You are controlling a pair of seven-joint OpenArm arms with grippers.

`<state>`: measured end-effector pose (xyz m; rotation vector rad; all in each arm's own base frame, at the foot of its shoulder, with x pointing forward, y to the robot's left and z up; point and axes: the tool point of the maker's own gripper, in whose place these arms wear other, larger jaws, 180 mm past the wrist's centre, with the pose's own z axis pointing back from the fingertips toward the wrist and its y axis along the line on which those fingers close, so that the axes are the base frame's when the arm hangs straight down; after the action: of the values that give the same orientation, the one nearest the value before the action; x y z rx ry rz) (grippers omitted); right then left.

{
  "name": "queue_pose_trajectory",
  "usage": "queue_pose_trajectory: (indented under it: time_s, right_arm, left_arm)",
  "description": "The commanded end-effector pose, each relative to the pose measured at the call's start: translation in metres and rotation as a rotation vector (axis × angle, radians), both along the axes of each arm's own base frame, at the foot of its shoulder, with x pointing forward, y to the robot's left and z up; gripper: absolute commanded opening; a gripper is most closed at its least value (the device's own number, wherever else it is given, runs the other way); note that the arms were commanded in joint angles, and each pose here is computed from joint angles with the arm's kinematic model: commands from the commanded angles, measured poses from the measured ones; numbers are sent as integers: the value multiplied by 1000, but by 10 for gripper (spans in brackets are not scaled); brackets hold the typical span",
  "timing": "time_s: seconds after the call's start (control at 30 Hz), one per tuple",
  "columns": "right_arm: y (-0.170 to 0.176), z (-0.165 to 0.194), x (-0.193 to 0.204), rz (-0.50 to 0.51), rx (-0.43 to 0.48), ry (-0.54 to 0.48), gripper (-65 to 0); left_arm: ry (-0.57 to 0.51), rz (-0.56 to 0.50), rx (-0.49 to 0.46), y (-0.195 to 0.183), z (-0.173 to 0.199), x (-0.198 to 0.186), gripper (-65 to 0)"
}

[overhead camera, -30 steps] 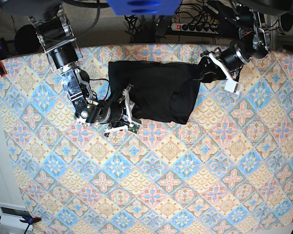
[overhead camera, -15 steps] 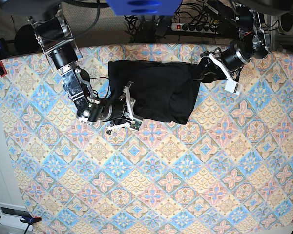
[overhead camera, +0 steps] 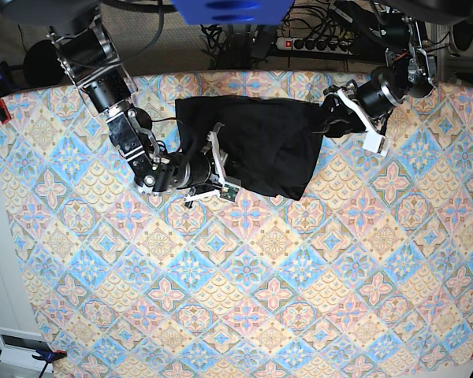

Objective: Layout the t-shirt on the table in an organized manner, then fold the t-shirt properly
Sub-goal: 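Hold the bundle with both grippers and smooth it flat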

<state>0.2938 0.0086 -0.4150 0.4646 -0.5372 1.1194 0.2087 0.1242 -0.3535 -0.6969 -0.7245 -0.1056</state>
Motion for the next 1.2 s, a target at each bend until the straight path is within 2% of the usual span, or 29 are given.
queue_pose_trajectory:
  time_s: [0.0, 0.03, 0.07, 0.33, 0.57, 0.63, 0.87, 1.0, 1.1, 1.17]
  right_arm:
    - [-8, 2, 8, -3, -38, -21, -597]
    - [-10, 4, 11, -14, -34, -26, -643]
    - [-14, 8, 16, -34, -32, -35, -650]
    - [-39, 64, 60, -180, 61, -184, -650]
    - [-60, 71, 74, -255, 68, -202, -650]
    - [-65, 61, 73, -273, 57, -171, -650]
    - [-83, 38, 72, -283, -54, -157, -648]
    - [-82, 40, 72, -277, -54, -166, -574]
    - [-76, 59, 77, -265, -33, -225, -489]
    - [-73, 70, 79, -259, -22, -256, -463]
  left_arm:
    - [-39, 4, -14, 1, 10, 5, -375]
    - [-39, 4, -14, 1, 10, 5, -375]
    - [-39, 4, -14, 1, 10, 5, -375]
    - [-39, 3, -14, 0, 9, 5, -375]
    - [-37, 2, -15, 0, 9, 5, -375]
    - [-37, 0, -15, -1, 9, 5, -375]
    - [-36, 0, -17, -2, 9, 5, -375]
    - [-36, -13, -40, -12, 9, 3, -375]
    - [-35, -65, -59, -30, 11, -1, -375]
    - [-38, -89, -63, -38, 13, -4, -375]
